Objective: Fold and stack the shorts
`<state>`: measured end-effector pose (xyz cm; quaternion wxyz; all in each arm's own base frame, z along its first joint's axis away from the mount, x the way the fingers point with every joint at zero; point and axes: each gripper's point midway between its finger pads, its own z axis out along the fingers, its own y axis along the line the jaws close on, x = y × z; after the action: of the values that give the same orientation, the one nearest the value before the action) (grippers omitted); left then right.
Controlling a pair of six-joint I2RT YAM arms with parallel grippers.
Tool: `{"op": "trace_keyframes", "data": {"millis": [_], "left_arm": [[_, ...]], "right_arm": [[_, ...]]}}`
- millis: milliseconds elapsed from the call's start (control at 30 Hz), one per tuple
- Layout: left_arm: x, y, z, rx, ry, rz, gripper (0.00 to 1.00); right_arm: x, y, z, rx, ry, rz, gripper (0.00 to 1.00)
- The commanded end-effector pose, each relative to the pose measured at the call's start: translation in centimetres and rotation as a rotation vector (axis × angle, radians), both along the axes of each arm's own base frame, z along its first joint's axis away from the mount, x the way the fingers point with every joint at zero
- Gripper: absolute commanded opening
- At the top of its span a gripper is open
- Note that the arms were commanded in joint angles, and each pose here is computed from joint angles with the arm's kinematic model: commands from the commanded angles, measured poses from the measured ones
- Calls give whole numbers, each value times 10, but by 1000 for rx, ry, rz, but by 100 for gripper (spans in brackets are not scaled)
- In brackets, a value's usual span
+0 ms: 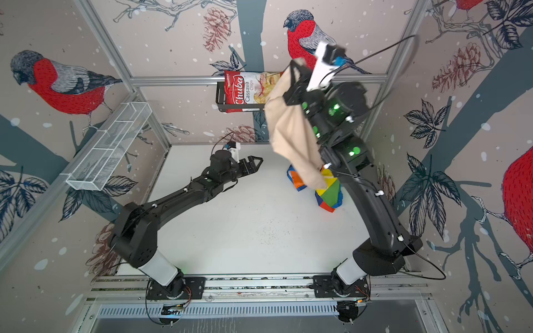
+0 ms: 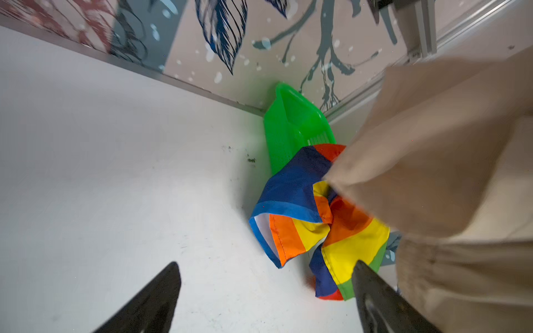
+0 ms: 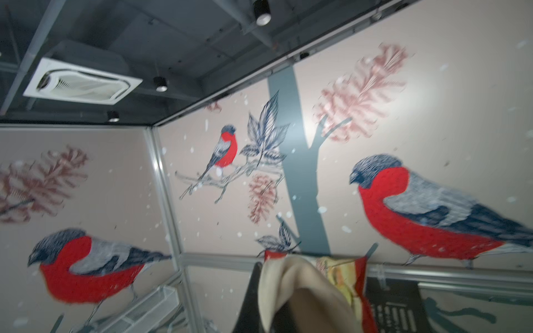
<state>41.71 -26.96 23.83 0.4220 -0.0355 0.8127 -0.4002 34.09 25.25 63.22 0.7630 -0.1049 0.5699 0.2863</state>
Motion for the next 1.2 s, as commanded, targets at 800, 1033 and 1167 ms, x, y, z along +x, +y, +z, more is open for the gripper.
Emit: {"op": "trace_keyframes", "data": {"millis": [800, 1033, 1167], "left_arm": [[-35, -110, -5, 289, -165, -187, 97], [-46, -179, -38, 337, -128, -349, 97], [-53, -204, -52, 338, -119, -413, 97]], "right_arm": [[52, -238, -340, -30, 835, -678, 99], [90, -238, -417, -41, 1038, -591, 99], [116, -229, -437, -16, 1105, -482, 71]]}}
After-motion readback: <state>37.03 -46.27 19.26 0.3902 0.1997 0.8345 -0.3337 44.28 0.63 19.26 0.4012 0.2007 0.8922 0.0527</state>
